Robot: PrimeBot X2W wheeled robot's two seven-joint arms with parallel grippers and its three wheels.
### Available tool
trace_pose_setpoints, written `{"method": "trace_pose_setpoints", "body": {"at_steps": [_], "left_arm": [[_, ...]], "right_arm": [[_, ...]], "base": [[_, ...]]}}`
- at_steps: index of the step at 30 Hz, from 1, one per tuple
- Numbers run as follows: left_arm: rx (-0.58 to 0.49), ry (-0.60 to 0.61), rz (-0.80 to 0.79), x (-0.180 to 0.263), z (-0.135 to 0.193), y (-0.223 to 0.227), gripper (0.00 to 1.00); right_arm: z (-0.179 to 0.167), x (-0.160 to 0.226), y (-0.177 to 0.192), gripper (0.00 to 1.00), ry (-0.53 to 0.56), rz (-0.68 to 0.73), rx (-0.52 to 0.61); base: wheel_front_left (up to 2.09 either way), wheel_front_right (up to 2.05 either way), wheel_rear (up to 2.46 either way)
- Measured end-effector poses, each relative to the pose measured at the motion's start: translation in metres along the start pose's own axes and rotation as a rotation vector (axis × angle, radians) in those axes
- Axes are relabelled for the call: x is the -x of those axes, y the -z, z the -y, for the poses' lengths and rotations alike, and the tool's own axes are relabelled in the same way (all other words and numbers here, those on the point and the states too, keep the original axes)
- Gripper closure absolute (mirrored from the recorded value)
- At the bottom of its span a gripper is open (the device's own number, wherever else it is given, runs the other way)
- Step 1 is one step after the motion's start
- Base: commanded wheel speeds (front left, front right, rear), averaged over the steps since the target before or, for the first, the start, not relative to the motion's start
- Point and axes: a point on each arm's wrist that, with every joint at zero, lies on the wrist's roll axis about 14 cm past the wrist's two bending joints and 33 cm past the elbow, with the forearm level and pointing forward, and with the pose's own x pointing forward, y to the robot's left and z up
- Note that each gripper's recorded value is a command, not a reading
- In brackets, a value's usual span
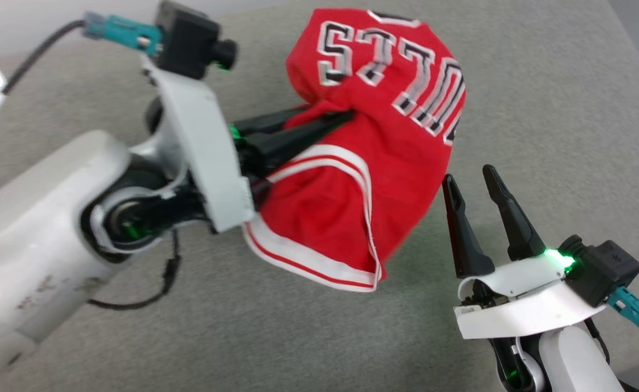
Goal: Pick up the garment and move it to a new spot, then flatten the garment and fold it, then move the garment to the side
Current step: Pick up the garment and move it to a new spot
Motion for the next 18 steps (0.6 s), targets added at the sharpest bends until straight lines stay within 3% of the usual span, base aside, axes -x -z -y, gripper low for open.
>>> {"method": "trace_pose_setpoints", "body": {"at_steps": [10,18], "left_arm": [[-0.006,-0.360,-0.250,0.045,-0.134,0.081,1.00],[-0.255,-0.417,-0.433,0.061,-0.162,0.117,1.00]], "right_arm": [[0.021,0.017,-0.001,0.00,0.080,-0.011,0.008],[0.022,0.013,0.004,0.00,0.079,-0.021,0.004]], "base": [[0.00,0.00,0.00],[0.00,0.00,0.00]]}}
